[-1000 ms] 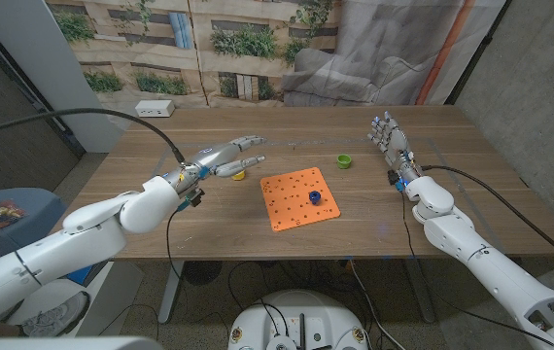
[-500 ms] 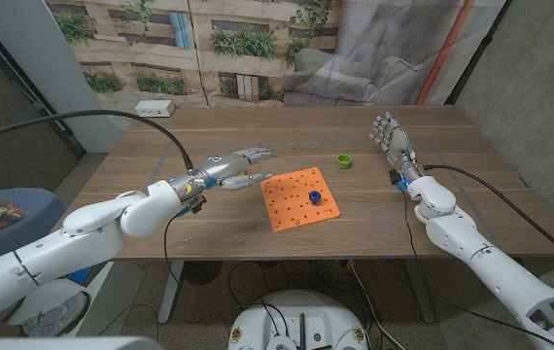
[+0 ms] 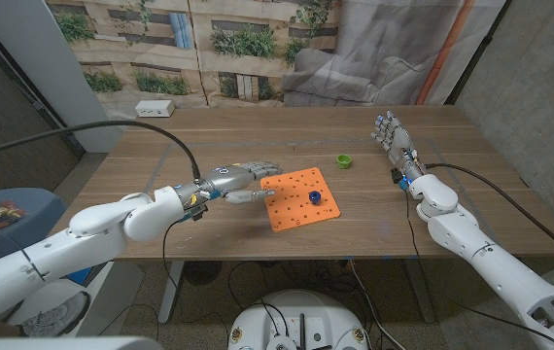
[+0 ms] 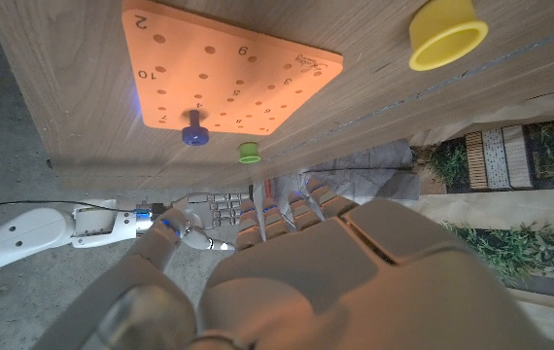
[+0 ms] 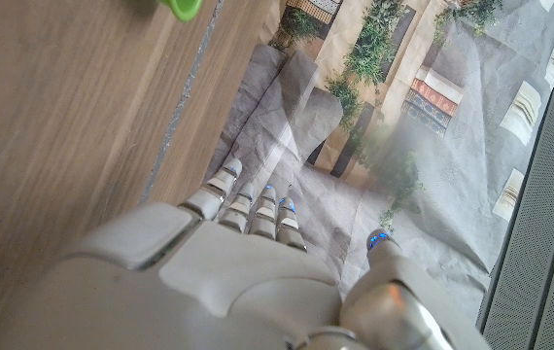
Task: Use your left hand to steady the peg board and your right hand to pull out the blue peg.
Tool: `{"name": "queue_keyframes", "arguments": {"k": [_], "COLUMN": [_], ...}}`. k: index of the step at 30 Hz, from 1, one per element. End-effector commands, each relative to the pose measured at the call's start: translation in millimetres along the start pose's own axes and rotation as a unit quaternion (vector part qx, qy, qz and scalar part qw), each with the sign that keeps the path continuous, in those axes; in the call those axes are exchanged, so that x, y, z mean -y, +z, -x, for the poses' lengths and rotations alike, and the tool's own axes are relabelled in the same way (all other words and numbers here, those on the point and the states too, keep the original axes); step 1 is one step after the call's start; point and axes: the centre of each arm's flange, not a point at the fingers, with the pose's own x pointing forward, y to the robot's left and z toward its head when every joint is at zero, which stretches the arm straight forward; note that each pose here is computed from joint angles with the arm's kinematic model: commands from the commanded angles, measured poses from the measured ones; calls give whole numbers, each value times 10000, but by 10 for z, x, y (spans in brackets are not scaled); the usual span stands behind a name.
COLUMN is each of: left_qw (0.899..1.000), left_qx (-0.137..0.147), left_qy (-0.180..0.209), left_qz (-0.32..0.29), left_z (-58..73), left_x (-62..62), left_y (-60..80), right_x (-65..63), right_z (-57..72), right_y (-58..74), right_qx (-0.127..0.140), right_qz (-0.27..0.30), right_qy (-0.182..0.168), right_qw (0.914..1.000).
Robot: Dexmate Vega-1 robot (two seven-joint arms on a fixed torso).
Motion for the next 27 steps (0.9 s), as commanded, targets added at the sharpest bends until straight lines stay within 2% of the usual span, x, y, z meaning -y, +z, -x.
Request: {"name": "queue_keyframes", "arguments": {"k": [1, 6, 16, 27], "left_qw": [9988, 9988, 9977, 9960], "left_qx": [303, 355, 400, 544], "left_qy": [-288, -208, -464, -609], "left_qz": [-252, -251, -302, -356], "left_z": [-89, -113, -112, -213], "left_x": [255, 304, 451, 587], "left_y": [30, 23, 5, -22], "right_x": [29, 29, 8, -11], "right_z": [-2, 4, 70, 97], "right_y": [19, 34, 34, 55], "right_qx": [3, -9, -9, -48], "right_qz": [26, 47, 40, 67], "right_qy": [-47, -44, -80, 11], "right_qw": [10000, 10000, 10000, 10000]}}
